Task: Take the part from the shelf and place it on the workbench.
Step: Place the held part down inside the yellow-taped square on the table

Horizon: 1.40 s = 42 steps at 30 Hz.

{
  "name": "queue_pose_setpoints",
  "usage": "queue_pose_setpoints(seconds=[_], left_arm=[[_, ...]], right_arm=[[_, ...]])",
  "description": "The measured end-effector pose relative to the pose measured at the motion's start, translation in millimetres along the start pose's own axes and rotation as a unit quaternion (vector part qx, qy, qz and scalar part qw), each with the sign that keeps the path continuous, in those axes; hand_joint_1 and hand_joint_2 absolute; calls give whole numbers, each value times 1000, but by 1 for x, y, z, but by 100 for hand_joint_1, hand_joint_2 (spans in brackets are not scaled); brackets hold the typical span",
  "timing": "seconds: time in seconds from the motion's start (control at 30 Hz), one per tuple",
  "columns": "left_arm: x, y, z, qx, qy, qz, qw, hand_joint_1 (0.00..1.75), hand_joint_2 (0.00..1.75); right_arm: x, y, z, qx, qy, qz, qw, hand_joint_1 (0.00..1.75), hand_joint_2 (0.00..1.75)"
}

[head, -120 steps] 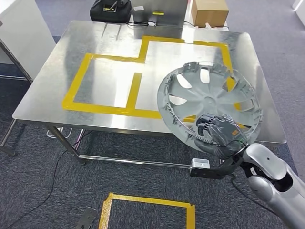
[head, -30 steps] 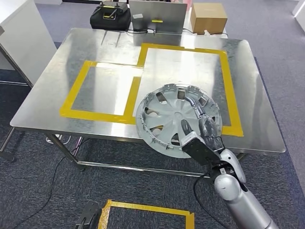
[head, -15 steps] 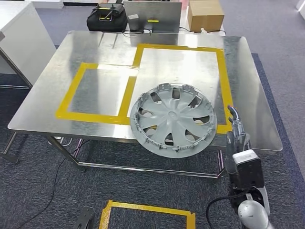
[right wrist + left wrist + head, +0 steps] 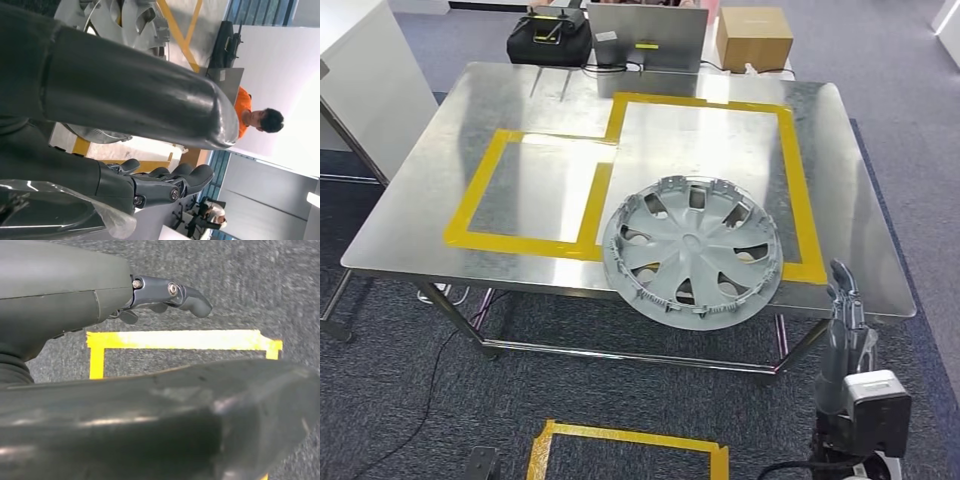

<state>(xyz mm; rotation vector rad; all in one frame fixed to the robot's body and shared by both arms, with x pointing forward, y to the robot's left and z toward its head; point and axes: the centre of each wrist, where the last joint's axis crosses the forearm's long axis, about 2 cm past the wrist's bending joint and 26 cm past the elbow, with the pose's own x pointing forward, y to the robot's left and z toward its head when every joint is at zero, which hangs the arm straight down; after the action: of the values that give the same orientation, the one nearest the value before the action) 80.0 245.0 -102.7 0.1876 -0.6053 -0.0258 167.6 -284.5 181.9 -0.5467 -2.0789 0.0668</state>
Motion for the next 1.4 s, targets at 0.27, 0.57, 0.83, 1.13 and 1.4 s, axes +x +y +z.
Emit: queue_pose_setpoints(seconds=[0.27,0.57,0.83,1.13,1.4], left_arm=[[-18,3,7,18,17,9,1000,0,0],[-23,8,9,39,13,13,999,0,0],[-23,7,10,44,13,14,999,0,0],[-25,5,11,48,15,18,999,0,0],[-25,4,11,47,15,20,999,0,0]], right_arm=[[3,-8,21,-30,26,25,999,0,0],[8,-11,28,-47,39,25,998,0,0],[8,-13,30,-55,49,20,997,0,0],[7,-15,31,-58,57,14,997,0,0],[7,-16,31,-59,57,14,997,0,0]])
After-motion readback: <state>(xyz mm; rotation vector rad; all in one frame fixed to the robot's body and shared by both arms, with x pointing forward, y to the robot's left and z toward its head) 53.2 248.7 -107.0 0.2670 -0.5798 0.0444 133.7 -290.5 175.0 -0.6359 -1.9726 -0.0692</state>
